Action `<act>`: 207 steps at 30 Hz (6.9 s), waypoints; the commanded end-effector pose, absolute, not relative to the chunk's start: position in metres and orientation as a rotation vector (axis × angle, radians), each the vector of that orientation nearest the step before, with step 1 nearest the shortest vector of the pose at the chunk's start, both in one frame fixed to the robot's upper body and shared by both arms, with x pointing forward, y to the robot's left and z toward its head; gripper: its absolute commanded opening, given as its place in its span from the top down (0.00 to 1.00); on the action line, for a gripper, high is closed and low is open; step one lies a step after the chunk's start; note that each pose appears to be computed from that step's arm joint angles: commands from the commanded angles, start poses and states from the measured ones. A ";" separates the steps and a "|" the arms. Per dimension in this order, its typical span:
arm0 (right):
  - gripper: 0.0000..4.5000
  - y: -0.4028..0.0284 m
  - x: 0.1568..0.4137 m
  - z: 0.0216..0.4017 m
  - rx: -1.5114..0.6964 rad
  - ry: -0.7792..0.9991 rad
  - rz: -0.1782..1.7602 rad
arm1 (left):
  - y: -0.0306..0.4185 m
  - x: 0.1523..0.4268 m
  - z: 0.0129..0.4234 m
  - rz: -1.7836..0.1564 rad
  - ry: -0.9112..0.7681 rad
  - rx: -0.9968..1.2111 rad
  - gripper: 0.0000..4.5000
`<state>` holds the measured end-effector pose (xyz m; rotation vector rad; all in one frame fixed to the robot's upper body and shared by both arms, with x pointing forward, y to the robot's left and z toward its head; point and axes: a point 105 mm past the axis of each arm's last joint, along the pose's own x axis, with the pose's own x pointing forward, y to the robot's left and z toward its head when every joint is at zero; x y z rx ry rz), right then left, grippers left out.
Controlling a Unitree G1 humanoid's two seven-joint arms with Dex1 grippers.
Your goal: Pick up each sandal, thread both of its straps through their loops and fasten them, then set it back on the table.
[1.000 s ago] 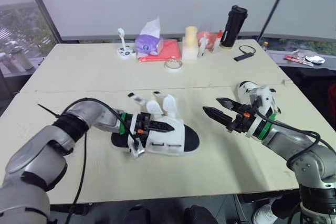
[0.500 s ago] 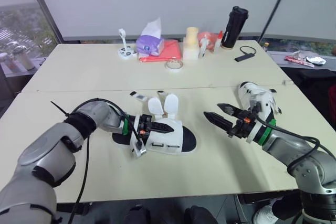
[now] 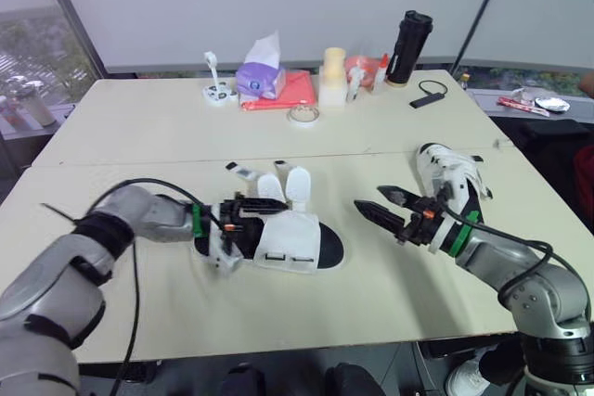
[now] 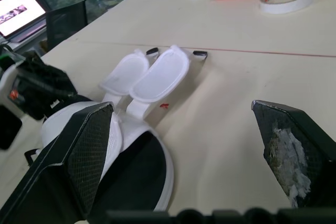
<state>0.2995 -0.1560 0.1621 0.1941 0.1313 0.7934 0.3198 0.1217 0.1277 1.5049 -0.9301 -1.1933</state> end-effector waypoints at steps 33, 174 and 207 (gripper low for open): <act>0.99 -0.087 0.296 0.075 -0.343 0.274 1.303 | 0.184 0.357 0.153 -0.911 0.307 -0.146 0.00; 1.00 -0.061 0.325 0.039 -0.342 0.227 1.212 | 0.072 0.344 0.157 -0.958 0.395 -0.333 0.64; 1.00 -0.055 0.323 0.032 -0.334 0.232 1.216 | 0.102 0.344 0.182 -0.685 0.460 -0.697 0.01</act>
